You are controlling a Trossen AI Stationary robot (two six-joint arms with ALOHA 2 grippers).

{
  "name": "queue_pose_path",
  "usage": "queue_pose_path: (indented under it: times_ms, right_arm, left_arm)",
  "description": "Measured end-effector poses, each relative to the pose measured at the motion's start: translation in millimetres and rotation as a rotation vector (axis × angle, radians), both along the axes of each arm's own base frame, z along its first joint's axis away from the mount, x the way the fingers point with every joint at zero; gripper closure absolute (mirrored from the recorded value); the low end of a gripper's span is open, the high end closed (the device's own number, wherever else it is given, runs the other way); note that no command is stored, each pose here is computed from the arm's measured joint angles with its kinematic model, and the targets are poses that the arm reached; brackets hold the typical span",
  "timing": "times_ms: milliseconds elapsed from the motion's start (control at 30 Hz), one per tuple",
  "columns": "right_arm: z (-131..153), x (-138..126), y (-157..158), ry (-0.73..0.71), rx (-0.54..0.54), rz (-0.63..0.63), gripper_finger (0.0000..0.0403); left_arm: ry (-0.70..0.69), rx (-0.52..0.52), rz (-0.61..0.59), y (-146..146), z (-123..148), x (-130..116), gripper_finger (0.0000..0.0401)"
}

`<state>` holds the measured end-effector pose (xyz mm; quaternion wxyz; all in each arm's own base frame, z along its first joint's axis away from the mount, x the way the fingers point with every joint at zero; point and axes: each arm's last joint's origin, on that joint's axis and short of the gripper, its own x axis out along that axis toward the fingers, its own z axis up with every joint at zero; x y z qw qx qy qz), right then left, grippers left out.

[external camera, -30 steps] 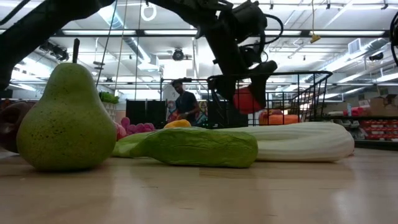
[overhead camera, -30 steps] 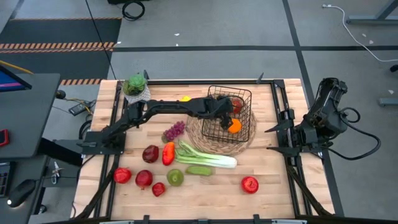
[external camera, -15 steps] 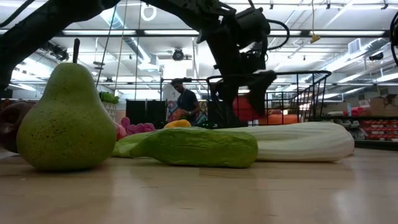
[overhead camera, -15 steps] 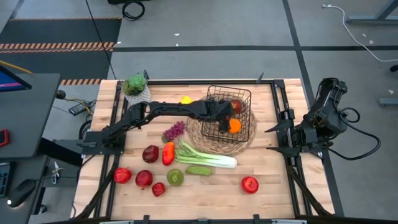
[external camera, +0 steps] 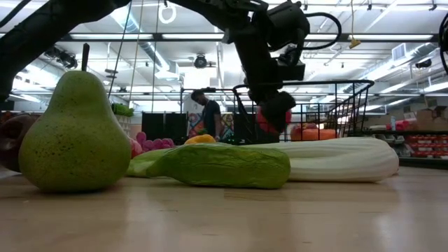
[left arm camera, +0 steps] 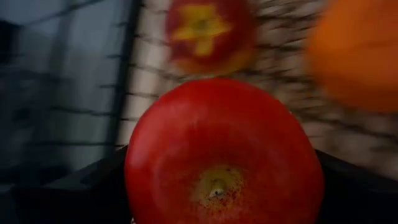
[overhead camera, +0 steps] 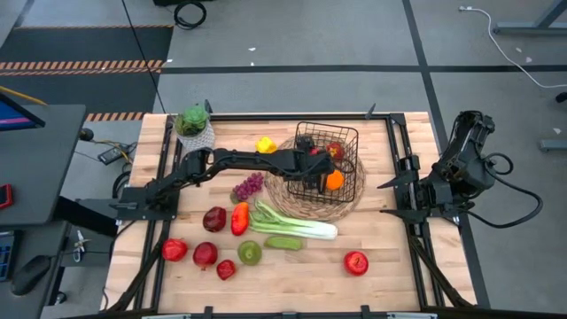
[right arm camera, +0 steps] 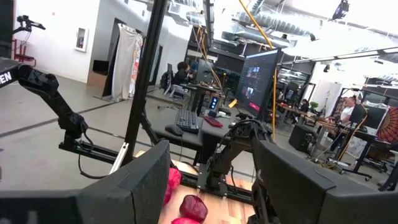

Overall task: Build produce basket
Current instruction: Put the apple into the wire basket

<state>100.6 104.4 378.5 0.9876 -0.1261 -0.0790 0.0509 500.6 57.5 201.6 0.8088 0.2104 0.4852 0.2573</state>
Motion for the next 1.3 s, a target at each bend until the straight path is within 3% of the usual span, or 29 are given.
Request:
queue_pose_path:
  times_ms: [100, 300, 567, 767, 1300]
  right_arm:
    - [0, 0, 0, 0.001, -0.001, 0.0, 0.0156]
    - [0, 0, 0, 0.001, -0.001, 0.0, 0.0156]
    - [0, 0, 0, 0.003, 0.024, 0.004, 0.0156]
    - [0, 1, 1, 0.006, 0.03, 0.006, 0.0156]
    - [-1, 1, 1, 0.011, 0.041, 0.01, 0.0156]
  left_arm:
    - [0.05, 0.082, -0.021, 1, 1, 0, 0.0048]
    - [0.085, 0.144, -0.134, -9, 4, 5, 0.0048]
    - [-0.037, 0.046, -0.193, 4, 1, 15, 0.0048]
    - [0.015, 0.033, -0.186, 13, -22, 18, 0.0048]
    - [0.022, -0.092, -0.075, 11, -29, 9, 0.0048]
